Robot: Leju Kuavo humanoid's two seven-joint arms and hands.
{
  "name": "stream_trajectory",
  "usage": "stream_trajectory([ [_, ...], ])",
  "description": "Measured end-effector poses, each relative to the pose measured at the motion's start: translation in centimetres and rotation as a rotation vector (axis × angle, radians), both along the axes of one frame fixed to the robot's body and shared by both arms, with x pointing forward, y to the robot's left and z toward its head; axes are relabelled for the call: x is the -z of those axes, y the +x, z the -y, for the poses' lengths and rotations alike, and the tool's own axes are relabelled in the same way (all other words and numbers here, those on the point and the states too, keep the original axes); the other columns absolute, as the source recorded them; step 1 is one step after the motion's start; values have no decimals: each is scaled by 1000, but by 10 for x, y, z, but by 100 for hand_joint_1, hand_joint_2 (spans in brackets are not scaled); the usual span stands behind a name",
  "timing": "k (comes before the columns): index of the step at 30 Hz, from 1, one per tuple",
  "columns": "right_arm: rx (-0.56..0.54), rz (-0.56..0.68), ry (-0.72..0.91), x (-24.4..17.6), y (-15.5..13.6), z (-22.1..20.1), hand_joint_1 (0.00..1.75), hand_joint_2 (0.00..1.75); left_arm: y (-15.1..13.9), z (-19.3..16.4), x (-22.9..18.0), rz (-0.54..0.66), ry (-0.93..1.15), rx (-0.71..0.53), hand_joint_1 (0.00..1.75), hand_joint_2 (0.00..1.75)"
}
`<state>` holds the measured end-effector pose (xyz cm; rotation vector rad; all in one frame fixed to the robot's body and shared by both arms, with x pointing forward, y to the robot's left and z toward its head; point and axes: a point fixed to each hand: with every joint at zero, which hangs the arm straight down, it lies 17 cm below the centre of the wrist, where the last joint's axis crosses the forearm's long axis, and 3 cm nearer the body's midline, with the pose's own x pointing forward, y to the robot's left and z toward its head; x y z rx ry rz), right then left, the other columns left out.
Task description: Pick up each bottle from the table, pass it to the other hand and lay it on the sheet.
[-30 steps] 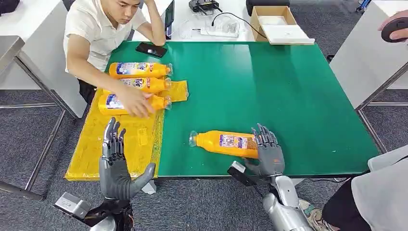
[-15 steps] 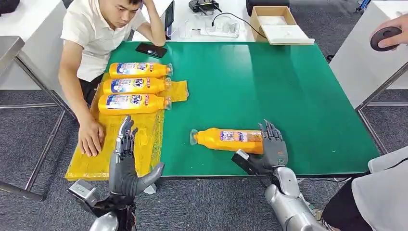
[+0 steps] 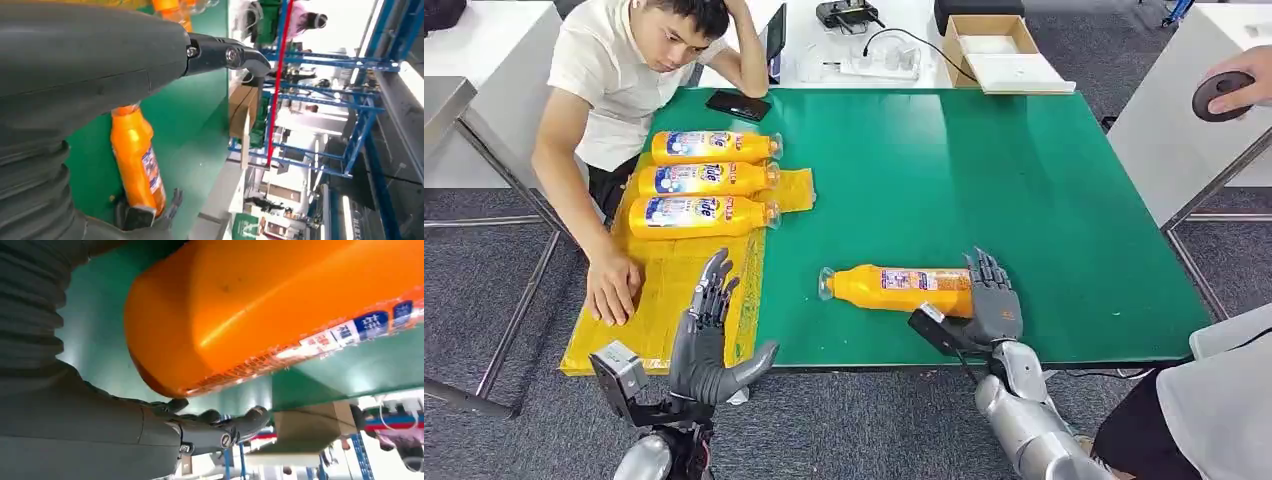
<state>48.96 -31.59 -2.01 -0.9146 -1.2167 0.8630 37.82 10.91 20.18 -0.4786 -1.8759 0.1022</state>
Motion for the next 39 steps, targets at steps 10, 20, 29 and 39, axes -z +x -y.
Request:
stream_trajectory([
  [10,-27,-54,64,10,0,-7,175,175,3,3,4,-16,-3,16,0,175],
  [20,-24,-58,69,11,1,-6,175,175,4,3,6,-21,-2,17,0,175],
  [29,-34,-75,103,15,0,-9,175,175,4,4,6,-24,-5,25,0,175],
  [39,-143,40,305,4,-11,-45,175,175,5,2,1,-15,-39,20,0,175],
])
